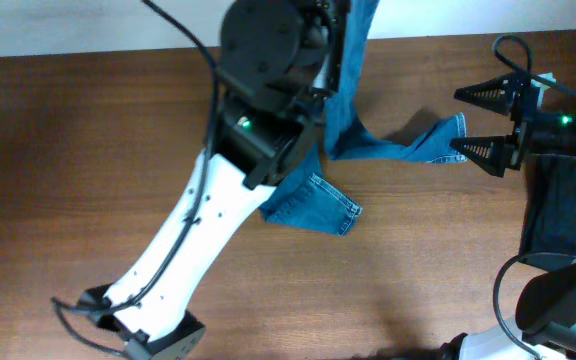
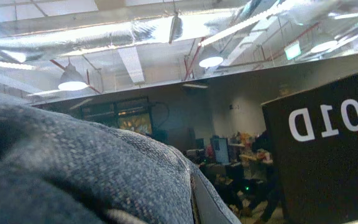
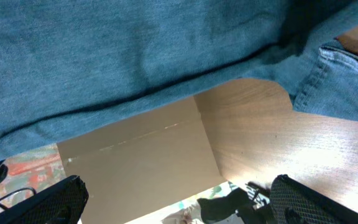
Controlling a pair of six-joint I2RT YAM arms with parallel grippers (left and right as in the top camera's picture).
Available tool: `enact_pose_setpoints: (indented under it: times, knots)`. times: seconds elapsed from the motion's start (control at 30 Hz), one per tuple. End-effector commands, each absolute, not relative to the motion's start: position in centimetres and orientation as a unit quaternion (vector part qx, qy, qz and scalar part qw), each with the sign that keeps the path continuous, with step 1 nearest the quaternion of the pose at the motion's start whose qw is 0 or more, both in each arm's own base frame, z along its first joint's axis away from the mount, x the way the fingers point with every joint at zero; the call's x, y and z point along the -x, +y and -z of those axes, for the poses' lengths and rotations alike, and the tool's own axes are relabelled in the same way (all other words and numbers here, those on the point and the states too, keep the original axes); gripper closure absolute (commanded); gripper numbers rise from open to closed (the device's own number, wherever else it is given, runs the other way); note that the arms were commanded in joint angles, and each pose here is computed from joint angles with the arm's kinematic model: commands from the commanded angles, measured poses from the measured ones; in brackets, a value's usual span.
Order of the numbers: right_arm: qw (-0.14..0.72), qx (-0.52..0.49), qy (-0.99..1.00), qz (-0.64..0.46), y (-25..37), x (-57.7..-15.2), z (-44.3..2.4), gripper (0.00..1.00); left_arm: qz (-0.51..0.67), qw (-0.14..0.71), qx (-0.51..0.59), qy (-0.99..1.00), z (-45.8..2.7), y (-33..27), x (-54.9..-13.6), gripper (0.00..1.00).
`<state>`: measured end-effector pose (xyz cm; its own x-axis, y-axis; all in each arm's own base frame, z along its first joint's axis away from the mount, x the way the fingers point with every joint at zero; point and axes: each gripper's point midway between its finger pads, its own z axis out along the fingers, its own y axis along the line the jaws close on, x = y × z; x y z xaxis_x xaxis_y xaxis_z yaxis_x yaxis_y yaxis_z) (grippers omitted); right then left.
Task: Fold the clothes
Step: 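Swing the held waist to the left and lay the jeans flat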
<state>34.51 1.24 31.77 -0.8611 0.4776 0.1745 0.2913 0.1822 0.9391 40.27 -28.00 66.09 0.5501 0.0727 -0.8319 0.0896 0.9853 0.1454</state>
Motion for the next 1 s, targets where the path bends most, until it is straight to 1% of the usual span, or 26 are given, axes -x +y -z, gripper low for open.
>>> enact_pose_setpoints:
  times: [0.0,0.1,0.27,0.37,0.5,0.67,0.83,0.9,0.97]
  knots:
    - [0.108,-0.257,0.765,-0.581,-0.1,-33.9,-32.3,0.01,0.032,0.896,-0.071,0.437,-67.5,-29.1,-39.1,0.99]
    - [0.12,-0.281,0.767,-0.564,-2.1,-33.7,-31.7,0.01,0.06,0.908,-0.064,0.41,-67.5,-31.0,-38.3,0.99]
    - [0.133,-0.32,0.771,-0.535,-5.1,-33.1,-30.8,0.01,0.11,0.912,-0.078,0.387,-68.3,-34.5,-34.1,0.99]
    - [0.128,-0.323,0.78,-0.52,-5.2,-32.9,-30.2,0.01,0.096,0.905,-0.034,0.413,-68.2,-33.0,-34.4,0.99]
    - [0.127,-0.325,0.784,-0.513,-5.3,-32.9,-29.9,0.01,-0.027,0.855,0.058,0.514,-64.7,-27.1,-39.0,0.99]
    - [0.127,-0.325,0.786,-0.511,-5.3,-32.8,-29.8,0.01,-0.169,0.776,0.08,0.602,-59.6,-20.6,-44.5,0.99]
    - [0.126,-0.325,0.786,-0.511,-5.3,-32.8,-29.9,0.01,-0.241,0.698,0.163,0.655,-54.4,-10.8,-48.8,0.99]
    - [0.126,-0.325,0.786,-0.51,-5.3,-32.8,-29.8,0.01,-0.259,0.672,0.19,0.667,-52.7,-7.2,-49.7,0.99]
    - [0.126,-0.325,0.786,-0.51,-5.3,-32.8,-29.8,0.01,-0.285,0.635,0.228,0.681,-50.3,-2.2,-50.2,0.99]
